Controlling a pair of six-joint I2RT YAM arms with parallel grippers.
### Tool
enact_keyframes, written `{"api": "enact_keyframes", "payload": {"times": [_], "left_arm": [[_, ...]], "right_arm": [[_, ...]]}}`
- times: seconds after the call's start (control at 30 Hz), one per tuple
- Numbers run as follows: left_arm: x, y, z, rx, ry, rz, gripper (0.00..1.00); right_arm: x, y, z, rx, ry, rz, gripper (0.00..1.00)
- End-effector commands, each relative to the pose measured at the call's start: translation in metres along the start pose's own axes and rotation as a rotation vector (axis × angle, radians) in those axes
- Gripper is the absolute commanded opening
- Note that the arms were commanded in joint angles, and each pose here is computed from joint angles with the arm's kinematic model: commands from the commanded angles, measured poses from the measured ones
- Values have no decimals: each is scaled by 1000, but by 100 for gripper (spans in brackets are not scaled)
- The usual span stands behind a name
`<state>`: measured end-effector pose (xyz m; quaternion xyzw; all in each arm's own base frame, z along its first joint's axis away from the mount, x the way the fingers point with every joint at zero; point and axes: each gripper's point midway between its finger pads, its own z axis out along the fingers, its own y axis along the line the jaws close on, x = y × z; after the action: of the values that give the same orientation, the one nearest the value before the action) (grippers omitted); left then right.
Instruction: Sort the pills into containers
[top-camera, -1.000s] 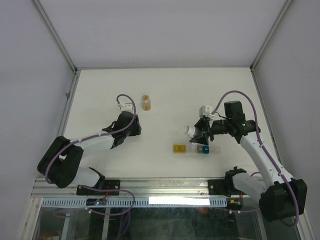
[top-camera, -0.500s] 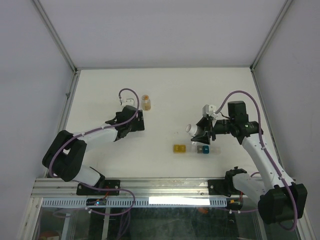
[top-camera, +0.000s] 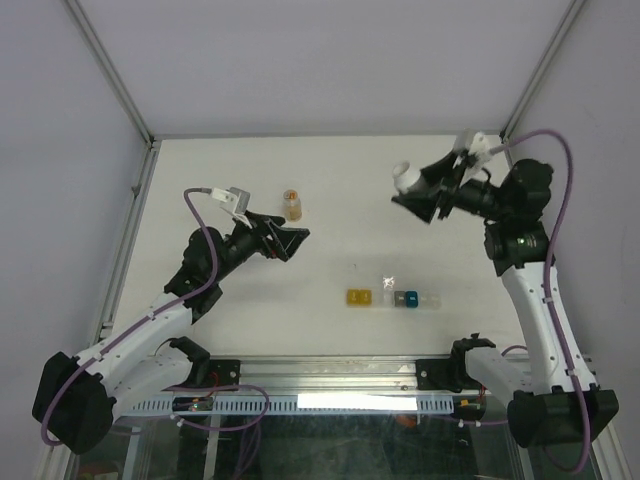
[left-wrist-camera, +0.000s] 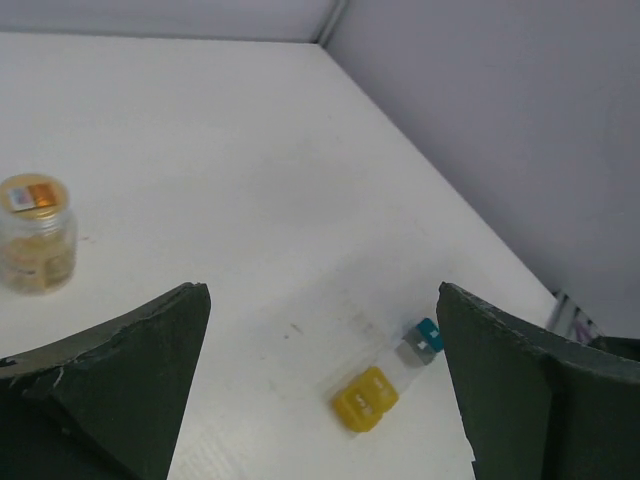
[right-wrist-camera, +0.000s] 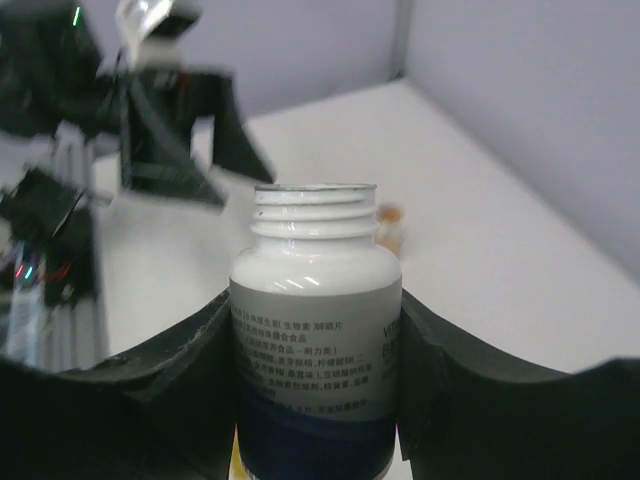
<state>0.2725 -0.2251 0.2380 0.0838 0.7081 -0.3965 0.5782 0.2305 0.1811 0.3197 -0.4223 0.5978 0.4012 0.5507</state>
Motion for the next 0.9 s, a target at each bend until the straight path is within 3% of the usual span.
{"api": "enact_keyframes", "payload": {"times": [0.0, 0.07, 0.1, 0.17, 0.23, 0.3, 0.33, 0.43, 0.47, 0.53, 0.57, 0.7, 0.8, 0.87], "left_arm": [[-34, -64, -9, 304, -74, -2, 99], [-40, -75, -16, 345, -79, -8, 99], [-42, -79, -20, 359, -85, -5, 99], [-46, -84, -28, 382, -108, 5, 99], [-50, -88, -34, 408, -140, 8, 99], [-51, -95, -37, 444, -140, -3, 99], [-51, -98, -37, 459, -132, -9, 99], [-49, -104, -39, 496, -107, -3, 99], [-47, -105, -41, 504, -107, 7, 99], [-40, -103, -41, 521, -108, 16, 99], [-38, -105, -41, 537, -109, 11, 99], [-24, -105, -40, 554, -94, 9, 99], [-14, -91, -36, 498, -93, 11, 99], [-7, -85, -35, 485, -91, 6, 99]], "right_arm": [[-177, -29, -15, 132, -429, 112, 0], [-198, 28, -21, -132, -514, 136, 0], [-198, 61, -29, -245, -550, 72, 0], [-205, 100, -46, -300, -594, -97, 0], [-224, 69, -50, -89, -620, -108, 0], [-233, 4, -48, 133, -580, 52, 0], [-234, 0, -47, 111, -589, 87, 0], [-220, 93, -57, -313, -655, -47, 0], [-218, 97, -58, -305, -643, -62, 0], [-222, 30, -54, 32, -601, 35, 0], [-213, 4, -51, 144, -528, -12, 0], [-138, 49, -36, -157, -324, -130, 0], [-65, 64, -38, -259, -125, -285, 0], [-27, 67, -42, -323, -67, -265, 0]]}}
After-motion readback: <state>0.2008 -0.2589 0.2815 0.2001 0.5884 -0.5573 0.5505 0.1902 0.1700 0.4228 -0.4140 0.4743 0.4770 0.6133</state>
